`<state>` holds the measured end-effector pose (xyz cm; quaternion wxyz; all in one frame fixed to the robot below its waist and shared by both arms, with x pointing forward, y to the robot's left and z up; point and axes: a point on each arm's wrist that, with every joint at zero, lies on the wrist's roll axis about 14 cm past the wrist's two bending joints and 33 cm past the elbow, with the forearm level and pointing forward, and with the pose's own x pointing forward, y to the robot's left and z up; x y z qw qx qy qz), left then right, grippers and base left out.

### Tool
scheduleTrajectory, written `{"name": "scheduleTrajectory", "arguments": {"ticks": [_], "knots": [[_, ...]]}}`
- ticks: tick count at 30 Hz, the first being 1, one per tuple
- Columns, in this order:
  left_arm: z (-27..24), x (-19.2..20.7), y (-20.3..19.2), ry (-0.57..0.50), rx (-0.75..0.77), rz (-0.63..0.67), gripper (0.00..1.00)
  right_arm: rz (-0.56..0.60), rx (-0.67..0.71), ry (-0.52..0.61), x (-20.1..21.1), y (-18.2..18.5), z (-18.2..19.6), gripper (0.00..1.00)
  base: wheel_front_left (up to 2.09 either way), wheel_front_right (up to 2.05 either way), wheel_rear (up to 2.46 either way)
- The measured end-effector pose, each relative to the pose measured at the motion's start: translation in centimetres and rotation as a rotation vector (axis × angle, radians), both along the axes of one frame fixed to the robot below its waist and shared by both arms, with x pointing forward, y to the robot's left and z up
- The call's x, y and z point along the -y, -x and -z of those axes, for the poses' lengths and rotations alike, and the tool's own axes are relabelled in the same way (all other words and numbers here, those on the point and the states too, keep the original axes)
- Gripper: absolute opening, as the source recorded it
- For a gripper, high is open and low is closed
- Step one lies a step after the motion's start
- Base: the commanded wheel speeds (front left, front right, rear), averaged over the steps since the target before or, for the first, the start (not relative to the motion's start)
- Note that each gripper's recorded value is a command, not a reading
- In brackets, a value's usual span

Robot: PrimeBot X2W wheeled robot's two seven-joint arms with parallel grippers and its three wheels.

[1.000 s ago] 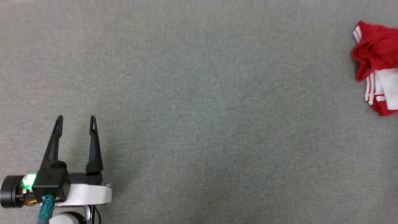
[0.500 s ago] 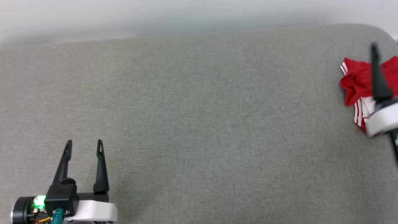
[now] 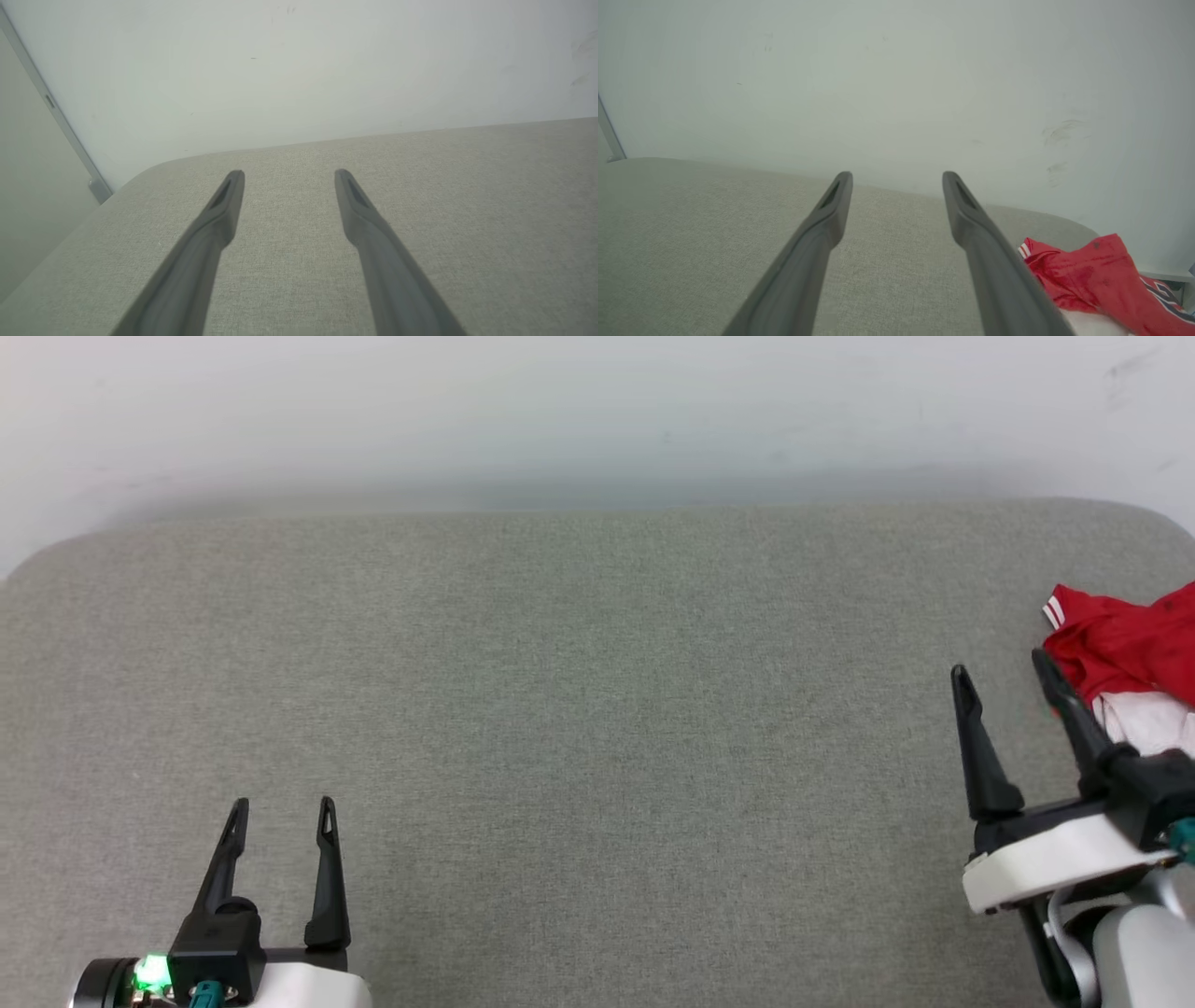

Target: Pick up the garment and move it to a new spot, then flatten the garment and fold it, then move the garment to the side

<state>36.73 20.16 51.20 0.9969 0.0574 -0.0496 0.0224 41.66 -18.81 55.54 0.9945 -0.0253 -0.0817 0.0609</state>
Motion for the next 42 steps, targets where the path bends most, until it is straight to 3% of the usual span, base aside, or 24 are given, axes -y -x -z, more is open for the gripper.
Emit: {"name": "scheduleTrajectory", "arguments": {"ticks": [22,42], "knots": [[-0.4,0.0,3.0,0.007,0.012,-0.008,1.0,0.029,-0.053,-0.092,-1.3,5.2,3.4,1.0,0.0,0.0,0.0],[-0.3,0.1,3.4,0.016,0.008,-0.002,1.0,0.031,-0.065,-0.134,-1.3,6.0,3.6,1.0,0.0,0.0,0.0]]}}
